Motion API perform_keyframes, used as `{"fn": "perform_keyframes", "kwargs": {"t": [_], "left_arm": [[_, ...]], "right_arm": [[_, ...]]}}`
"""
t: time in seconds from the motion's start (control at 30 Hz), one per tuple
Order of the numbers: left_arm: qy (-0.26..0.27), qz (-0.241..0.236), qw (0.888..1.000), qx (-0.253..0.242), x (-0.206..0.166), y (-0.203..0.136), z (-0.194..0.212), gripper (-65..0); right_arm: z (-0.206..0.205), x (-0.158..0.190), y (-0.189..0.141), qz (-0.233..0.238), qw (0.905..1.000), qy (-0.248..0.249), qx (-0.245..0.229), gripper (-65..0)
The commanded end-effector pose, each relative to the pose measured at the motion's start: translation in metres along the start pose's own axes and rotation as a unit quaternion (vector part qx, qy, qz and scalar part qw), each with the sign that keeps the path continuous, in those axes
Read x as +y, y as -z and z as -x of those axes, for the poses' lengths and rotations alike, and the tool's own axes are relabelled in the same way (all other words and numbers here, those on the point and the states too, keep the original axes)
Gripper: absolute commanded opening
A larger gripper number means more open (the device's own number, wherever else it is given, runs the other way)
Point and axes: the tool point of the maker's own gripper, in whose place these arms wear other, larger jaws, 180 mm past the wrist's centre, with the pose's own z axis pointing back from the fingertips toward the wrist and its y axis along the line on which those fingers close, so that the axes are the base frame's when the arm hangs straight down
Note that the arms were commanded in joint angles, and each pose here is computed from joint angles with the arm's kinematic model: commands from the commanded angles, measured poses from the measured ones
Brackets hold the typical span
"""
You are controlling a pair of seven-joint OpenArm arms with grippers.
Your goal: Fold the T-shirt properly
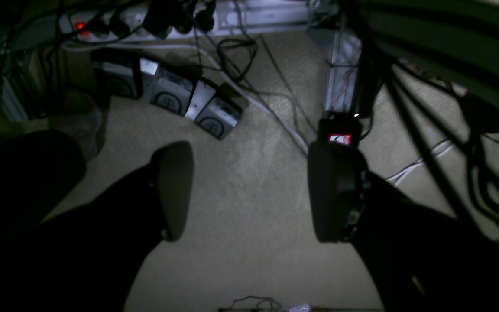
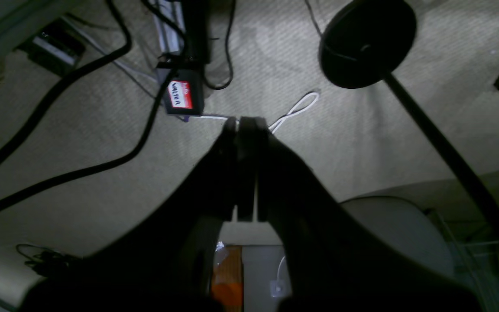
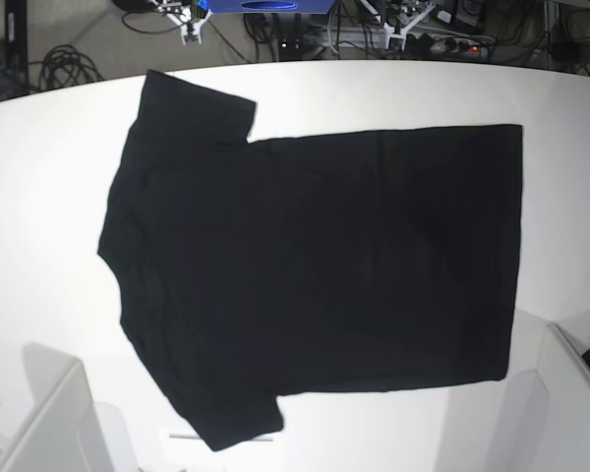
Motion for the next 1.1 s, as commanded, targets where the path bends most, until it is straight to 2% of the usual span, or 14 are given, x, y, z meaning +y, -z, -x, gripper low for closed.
{"fn": "perform_keyframes", "kwargs": {"t": [0.0, 0.07, 0.1, 0.17, 0.2, 0.43, 0.6, 0.87, 0.97, 1.07], "left_arm": [[0.002, -0.002, 1.000, 0.005, 0.001, 0.000, 0.005, -27.2], [0.002, -0.002, 1.000, 0.008, 0.001, -0.001, 0.010, -35.5], [0.003, -0.002, 1.000, 0.009, 0.001, -0.001, 0.011, -42.0], [0.003, -0.002, 1.000, 0.011, 0.001, -0.001, 0.013, -59.1], [0.003, -0.002, 1.000, 0.011, 0.001, -0.001, 0.013, -65.0], [0.010, -0.003, 1.000, 0.013, 0.003, -0.002, 0.020, -65.0], [0.014, -0.001, 1.000, -0.025, 0.001, -0.010, 0.017, -65.0], [0.031, -0.019, 0.997, -0.068, 0.028, -0.029, 0.022, -65.0], [0.042, -0.025, 0.994, -0.100, 0.039, -0.041, 0.019, -65.0], [0.057, -0.026, 0.985, -0.158, 0.047, -0.060, 0.020, -65.0]], "right_arm": [[-0.001, 0.001, 0.000, 0.001, 0.9999, -0.003, -0.011, -65.0], [-0.001, 0.001, 0.000, 0.001, 0.9998, -0.004, -0.021, -65.0], [0.002, 0.001, 0.000, 0.000, 0.9997, -0.004, -0.024, -65.0], [0.006, 0.001, 0.000, 0.001, 0.9996, -0.006, -0.026, -65.0], [0.007, 0.000, 0.000, 0.002, 0.9997, -0.006, -0.024, -65.0], [0.015, -0.013, -0.001, 0.011, 0.9997, -0.008, -0.019, -65.0], [0.017, -0.025, -0.005, 0.021, 0.9989, -0.006, -0.041, -65.0], [0.035, -0.028, -0.021, 0.023, 0.9971, -0.010, -0.072, -65.0], [0.040, -0.041, -0.029, 0.040, 0.9952, 0.027, -0.085, -65.0], [0.039, -0.062, -0.040, 0.064, 0.9905, 0.062, -0.105, -65.0]]}}
